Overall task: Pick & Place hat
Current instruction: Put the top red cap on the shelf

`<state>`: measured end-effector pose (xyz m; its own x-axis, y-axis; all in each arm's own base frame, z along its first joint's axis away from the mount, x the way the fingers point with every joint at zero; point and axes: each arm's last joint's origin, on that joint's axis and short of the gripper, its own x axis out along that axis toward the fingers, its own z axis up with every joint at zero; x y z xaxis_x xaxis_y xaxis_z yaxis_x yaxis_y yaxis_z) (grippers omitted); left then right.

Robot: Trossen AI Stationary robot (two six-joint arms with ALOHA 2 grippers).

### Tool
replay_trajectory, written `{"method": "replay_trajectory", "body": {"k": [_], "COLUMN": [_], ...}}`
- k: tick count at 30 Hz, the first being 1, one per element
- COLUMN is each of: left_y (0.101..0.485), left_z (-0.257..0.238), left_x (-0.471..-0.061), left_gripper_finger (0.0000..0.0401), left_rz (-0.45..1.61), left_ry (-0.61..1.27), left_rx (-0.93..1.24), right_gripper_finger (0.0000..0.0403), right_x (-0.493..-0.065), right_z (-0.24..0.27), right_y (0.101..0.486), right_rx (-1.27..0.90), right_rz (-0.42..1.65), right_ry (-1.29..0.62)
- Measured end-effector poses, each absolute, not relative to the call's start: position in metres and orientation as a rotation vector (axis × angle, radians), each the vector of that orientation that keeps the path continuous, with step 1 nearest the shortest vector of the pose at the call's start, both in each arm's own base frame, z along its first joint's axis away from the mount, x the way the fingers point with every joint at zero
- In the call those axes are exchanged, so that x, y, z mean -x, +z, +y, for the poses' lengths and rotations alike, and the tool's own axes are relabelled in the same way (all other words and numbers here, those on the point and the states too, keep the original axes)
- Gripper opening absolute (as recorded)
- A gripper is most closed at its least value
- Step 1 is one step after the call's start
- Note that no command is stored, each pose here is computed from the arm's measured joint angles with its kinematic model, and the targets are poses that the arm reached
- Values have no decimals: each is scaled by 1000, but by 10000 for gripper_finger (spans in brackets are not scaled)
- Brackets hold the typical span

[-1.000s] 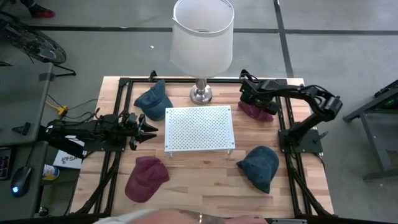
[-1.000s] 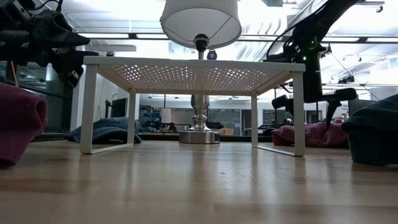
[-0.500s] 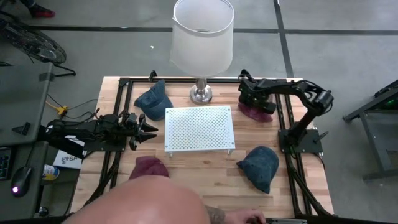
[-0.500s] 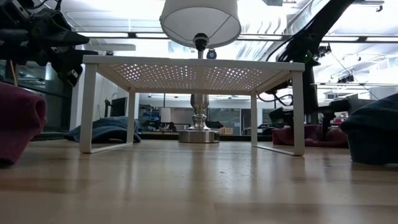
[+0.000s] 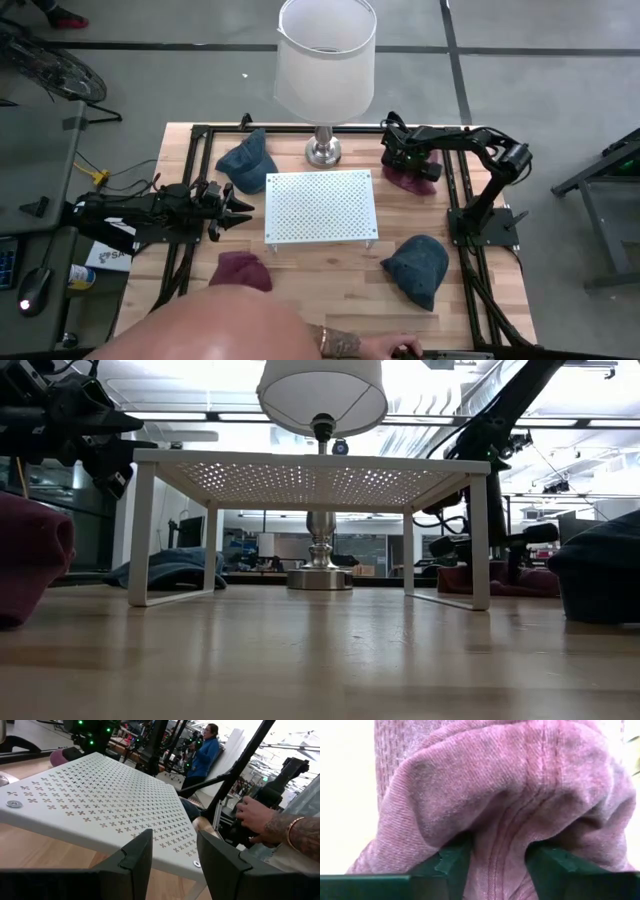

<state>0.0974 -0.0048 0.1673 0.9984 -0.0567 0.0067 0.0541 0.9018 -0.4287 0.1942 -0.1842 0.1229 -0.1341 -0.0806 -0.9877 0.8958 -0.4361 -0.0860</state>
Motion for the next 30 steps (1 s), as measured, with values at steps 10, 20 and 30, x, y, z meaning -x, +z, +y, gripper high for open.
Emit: {"method": "replay_trajectory", "body": {"k": [10, 20, 30], "left_y": [167, 167, 167], "left_z": [-5, -5, -5], "left_x": [-97, -97, -97], "left_gripper_finger": [154, 154, 154], "left_rz": [6, 6, 6], "left_ry": [-57, -57, -57], "left_rx": [443, 443, 443], "right_gripper_finger": [48, 5, 2], "right_x": [-195, -190, -178], "right_z": [-184, -177, -164], "right_y": [122, 136, 171], "right_rx": [-1350, -1340, -1307], "right_rz": [1013, 1072, 1050], "right_ry": [-1605, -1499, -1461]}}
